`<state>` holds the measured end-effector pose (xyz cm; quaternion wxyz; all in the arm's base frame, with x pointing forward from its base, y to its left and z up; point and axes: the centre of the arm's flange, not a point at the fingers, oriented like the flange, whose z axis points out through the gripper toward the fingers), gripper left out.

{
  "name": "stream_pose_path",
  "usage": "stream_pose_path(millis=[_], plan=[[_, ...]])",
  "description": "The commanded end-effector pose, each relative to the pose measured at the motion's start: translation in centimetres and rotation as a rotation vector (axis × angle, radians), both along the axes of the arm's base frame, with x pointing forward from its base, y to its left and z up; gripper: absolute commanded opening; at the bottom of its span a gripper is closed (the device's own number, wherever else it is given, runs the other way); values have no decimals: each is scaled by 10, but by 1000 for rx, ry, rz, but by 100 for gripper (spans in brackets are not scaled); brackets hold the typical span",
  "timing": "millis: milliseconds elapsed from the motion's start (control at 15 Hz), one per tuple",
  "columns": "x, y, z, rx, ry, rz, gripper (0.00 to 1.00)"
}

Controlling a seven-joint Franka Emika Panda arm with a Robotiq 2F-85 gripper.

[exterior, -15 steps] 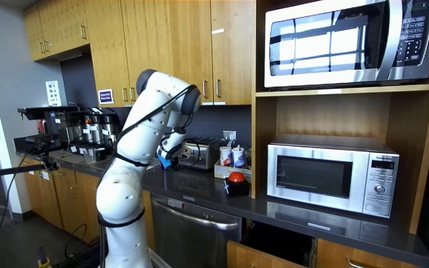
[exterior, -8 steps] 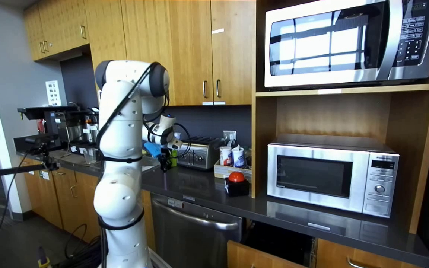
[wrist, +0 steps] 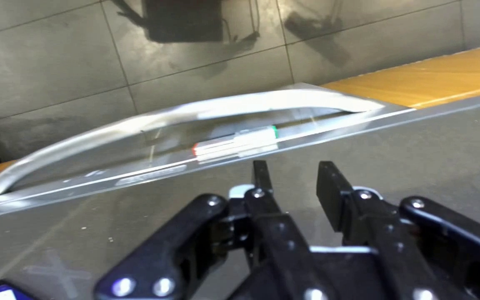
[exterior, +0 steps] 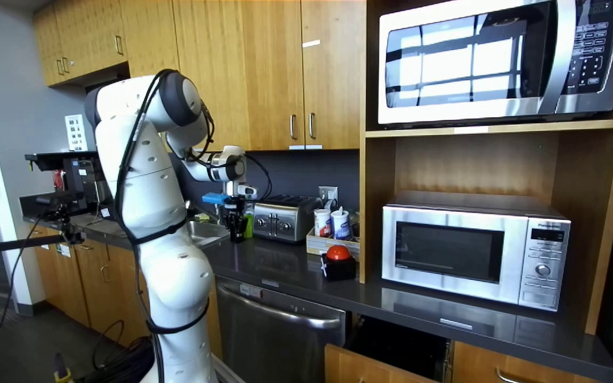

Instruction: Turn the circular knob on the silver toaster a little to the right

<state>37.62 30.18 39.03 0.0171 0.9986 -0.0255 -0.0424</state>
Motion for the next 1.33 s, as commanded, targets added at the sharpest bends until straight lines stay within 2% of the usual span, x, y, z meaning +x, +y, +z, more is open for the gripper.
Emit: stream_pose_path(millis=[0,267,600,667,733,800,867,1133,1267], plan=[[-24,-61,38,-96,-1,28,12],[-41,-113,58,-131,0,8,12],[-72,-147,61,-92,10,63,12],[-78,-151,60,-86,16,70,16],[-84,-155,59,-84,20,75,61],[-89,-157,58,-85,23,66,58],[-67,-145,54,-86,29,52,34],[-79,-151,54,-90,21,52,56],[-79,-151,54,-90,20,53,58]])
